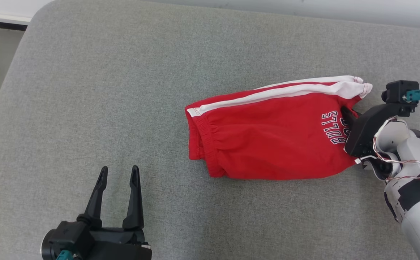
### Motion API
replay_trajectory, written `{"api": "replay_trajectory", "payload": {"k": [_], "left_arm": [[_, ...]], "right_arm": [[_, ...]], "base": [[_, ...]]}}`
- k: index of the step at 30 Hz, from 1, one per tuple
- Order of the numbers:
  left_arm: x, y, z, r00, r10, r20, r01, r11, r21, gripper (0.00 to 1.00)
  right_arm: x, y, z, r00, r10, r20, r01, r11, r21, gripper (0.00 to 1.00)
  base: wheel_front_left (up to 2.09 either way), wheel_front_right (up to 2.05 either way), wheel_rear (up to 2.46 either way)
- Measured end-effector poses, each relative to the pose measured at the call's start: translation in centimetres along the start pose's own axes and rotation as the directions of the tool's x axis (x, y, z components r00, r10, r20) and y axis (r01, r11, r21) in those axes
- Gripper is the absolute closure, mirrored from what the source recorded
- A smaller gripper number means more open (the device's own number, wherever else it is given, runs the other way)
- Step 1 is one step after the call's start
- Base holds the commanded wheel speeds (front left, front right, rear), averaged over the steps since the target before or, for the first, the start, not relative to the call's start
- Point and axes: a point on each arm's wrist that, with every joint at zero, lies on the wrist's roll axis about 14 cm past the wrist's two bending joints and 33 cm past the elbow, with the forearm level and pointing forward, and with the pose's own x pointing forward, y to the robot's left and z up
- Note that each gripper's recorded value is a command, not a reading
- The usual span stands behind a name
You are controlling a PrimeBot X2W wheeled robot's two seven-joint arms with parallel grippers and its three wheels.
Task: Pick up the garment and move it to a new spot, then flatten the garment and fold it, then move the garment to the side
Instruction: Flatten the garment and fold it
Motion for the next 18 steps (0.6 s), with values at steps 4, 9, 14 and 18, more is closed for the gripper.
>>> {"api": "replay_trajectory", "payload": {"k": [4, 9, 14, 18], "left_arm": [[-0.1, -0.2, 0.3, 1.000, -0.006, 0.010, 0.006, 1.000, -0.004, 0.00], [-0.4, -0.6, 0.9, 0.999, -0.018, 0.027, 0.018, 1.000, -0.012, 0.00], [-0.7, -1.4, 1.4, 0.998, -0.040, 0.043, 0.040, 0.999, -0.020, 0.00], [-0.9, -2.0, 1.8, 0.997, -0.057, 0.055, 0.059, 0.998, -0.026, 0.00]], "right_arm": [[-1.0, -1.3, 0.5, 0.998, -0.031, 0.048, 0.030, 0.999, 0.015, 1.00], [-3.6, -4.9, 1.4, 0.987, -0.116, 0.107, 0.114, 0.993, 0.025, 1.00], [-6.6, -7.4, 2.9, 0.965, -0.180, 0.189, 0.177, 0.984, 0.031, 1.00], [-9.2, -9.7, 3.6, 0.944, -0.239, 0.227, 0.240, 0.971, 0.024, 1.00]], "base": [[0.00, 0.00, 0.00], [0.00, 0.00, 0.00], [0.00, 0.00, 0.00], [0.00, 0.00, 0.00]]}}
